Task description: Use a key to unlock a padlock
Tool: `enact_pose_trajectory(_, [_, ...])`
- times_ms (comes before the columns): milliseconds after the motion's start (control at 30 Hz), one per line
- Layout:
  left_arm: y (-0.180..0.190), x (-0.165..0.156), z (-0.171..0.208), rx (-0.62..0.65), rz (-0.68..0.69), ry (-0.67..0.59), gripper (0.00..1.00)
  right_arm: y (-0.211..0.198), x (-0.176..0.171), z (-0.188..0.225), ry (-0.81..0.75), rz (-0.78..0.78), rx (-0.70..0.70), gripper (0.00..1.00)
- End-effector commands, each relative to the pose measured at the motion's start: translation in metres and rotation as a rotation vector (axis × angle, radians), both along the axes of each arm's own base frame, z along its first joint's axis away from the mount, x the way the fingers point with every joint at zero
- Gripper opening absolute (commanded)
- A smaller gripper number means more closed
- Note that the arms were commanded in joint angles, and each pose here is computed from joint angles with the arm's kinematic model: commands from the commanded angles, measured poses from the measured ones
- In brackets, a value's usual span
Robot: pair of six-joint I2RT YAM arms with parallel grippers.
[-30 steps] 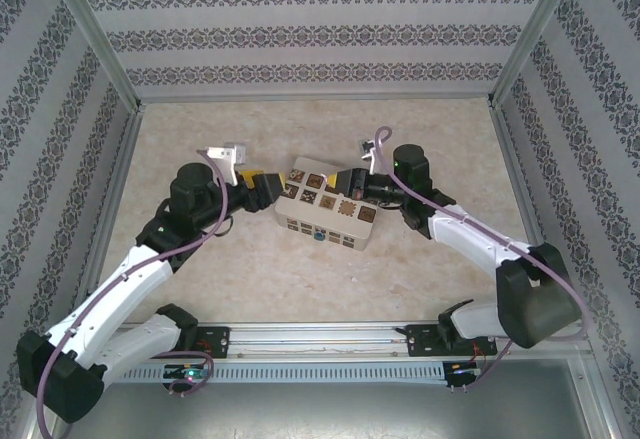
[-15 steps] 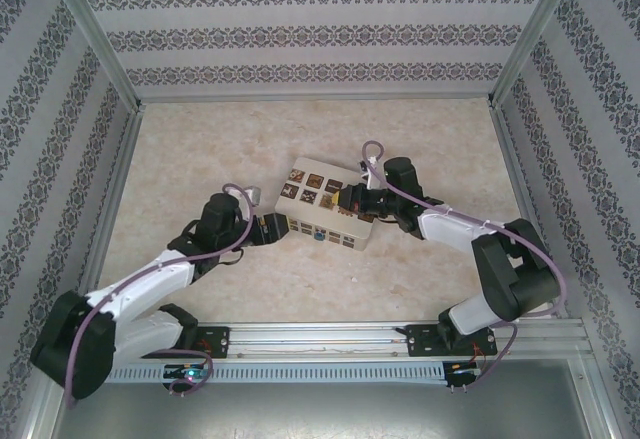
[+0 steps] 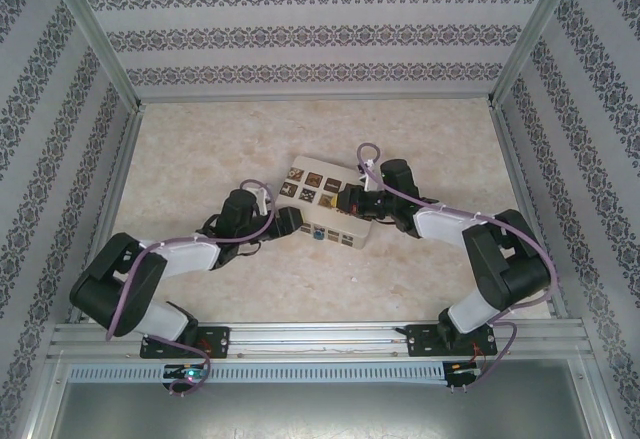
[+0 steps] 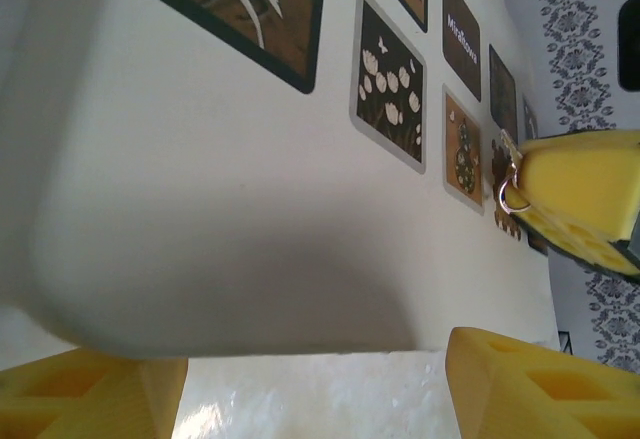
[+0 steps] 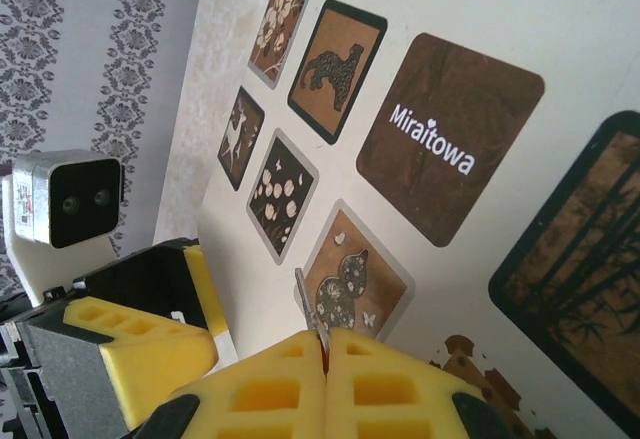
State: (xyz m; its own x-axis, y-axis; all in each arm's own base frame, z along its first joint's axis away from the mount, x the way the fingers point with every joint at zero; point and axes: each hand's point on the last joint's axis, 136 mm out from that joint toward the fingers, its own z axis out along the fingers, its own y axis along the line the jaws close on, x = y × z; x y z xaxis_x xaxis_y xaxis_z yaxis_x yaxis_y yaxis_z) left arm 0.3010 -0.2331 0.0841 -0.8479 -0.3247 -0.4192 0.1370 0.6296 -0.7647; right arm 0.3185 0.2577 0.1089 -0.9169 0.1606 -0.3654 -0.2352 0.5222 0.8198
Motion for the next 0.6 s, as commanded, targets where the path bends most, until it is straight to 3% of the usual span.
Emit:
enact_pose_trajectory(0, [-0.009, 0.024, 0.027, -0.045, 0.013, -0.103, 0.69, 0.0, 0.001, -0.022, 0.037, -0.002, -0.049, 0.0])
enact_pose_trajectory(333, [0.007, 0.054, 0.032, 0.007, 0.044, -0.13, 0.69, 0.017, 0.017, -0.025, 0.036, 0.001, -0.052, 0.0])
enact_pose_trajectory(567, [0.018, 0.038, 0.031, 0.073, 0.02, -0.151, 0.7, 0.019, 0.024, -0.021, 0.019, -0.006, -0.054, 0.0])
